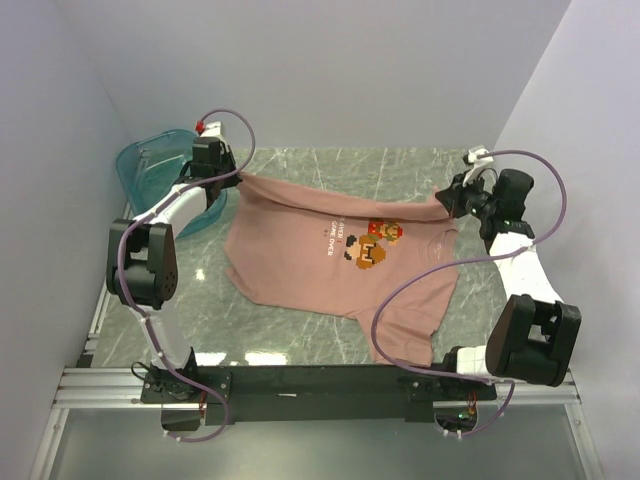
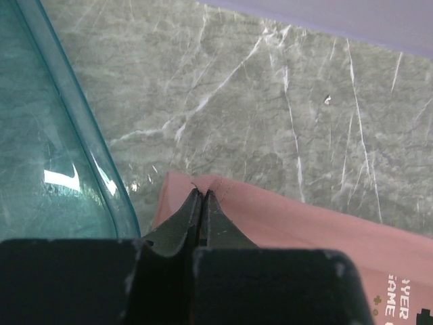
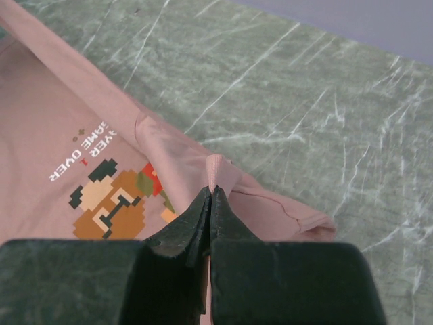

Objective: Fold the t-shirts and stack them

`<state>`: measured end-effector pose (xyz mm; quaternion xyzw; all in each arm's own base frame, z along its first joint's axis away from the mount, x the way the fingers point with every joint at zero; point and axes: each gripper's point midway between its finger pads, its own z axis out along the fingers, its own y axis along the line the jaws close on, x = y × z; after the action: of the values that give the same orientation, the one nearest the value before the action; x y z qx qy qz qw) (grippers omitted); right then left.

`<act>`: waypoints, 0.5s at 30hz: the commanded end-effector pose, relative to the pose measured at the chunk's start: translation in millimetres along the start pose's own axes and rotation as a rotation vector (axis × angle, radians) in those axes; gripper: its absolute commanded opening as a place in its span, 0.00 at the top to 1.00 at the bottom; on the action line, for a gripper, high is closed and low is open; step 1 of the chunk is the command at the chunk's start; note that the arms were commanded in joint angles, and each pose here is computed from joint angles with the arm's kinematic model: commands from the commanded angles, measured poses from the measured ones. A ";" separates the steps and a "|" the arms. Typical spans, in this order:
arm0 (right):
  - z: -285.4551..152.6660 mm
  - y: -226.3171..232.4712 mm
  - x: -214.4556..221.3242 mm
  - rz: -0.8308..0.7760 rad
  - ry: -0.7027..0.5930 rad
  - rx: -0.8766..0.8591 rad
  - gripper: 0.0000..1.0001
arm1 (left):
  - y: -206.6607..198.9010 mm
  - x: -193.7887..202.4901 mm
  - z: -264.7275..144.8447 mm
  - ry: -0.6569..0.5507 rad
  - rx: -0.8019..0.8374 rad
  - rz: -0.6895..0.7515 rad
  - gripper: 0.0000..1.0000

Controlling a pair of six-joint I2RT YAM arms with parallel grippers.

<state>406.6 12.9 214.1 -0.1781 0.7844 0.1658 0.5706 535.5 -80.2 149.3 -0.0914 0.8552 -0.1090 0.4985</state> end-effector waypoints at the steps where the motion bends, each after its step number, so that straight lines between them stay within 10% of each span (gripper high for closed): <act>1: -8.0 2.8 2.5 -0.038 -0.001 0.003 1.00 | -6.9 -19.0 -1.1 -0.038 0.035 0.015 1.00; 15: -12.8 1.7 19.8 -0.035 0.034 0.021 1.00 | -3.4 1.2 -1.7 0.006 0.043 0.027 1.00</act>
<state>392.7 12.8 186.7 -0.1825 0.8024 0.1650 0.5437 532.9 -83.1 144.6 -0.0847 0.8601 -0.1165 0.4893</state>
